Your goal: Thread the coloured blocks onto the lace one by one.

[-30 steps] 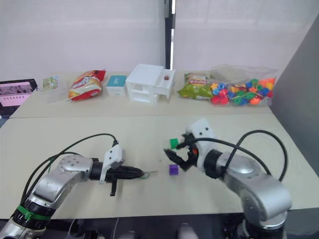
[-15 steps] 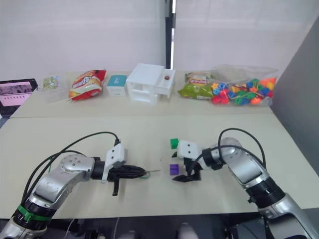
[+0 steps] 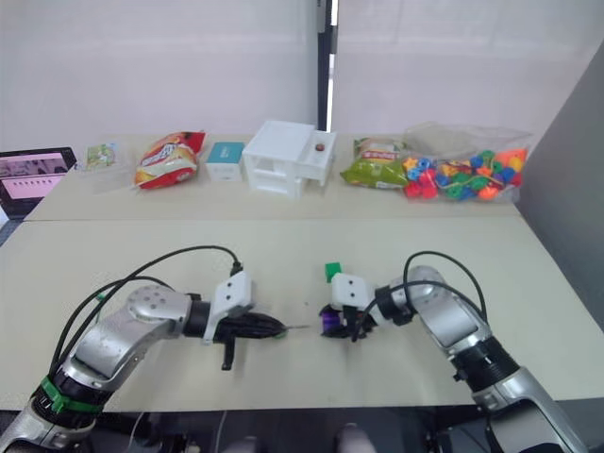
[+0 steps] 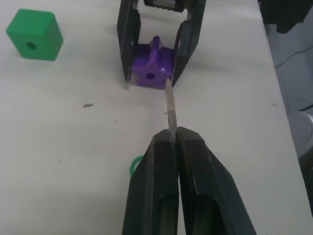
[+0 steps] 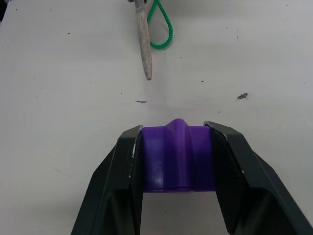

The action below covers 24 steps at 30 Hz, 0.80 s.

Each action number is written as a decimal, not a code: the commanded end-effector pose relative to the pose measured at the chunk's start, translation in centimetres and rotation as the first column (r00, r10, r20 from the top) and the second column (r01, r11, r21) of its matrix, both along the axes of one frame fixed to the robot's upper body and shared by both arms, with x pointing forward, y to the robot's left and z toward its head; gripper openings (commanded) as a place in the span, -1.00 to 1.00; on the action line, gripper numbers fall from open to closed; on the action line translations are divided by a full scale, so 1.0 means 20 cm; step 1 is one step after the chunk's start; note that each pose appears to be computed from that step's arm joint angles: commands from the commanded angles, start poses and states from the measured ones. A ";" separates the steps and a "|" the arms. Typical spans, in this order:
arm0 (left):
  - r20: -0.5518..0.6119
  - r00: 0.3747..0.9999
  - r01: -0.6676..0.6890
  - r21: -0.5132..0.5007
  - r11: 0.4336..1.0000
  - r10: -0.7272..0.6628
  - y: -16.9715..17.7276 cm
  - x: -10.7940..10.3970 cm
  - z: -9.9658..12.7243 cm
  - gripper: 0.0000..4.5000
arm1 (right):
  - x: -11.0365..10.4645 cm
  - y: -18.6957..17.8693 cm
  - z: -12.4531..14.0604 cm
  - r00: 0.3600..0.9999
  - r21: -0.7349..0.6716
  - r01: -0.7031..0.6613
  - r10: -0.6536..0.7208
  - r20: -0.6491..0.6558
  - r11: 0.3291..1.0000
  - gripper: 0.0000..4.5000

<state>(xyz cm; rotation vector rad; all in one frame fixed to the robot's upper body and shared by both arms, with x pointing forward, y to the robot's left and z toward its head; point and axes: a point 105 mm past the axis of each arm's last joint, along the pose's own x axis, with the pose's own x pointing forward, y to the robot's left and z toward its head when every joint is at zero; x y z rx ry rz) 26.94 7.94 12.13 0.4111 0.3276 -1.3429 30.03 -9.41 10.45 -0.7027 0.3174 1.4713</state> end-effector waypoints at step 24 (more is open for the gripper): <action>0.056 0.998 -0.018 0.062 0.998 0.015 -0.06 0.05 0.00 -1.00 | -0.02 0.03 0.06 0.999 0.008 0.000 0.000 0.041 1.000 -0.38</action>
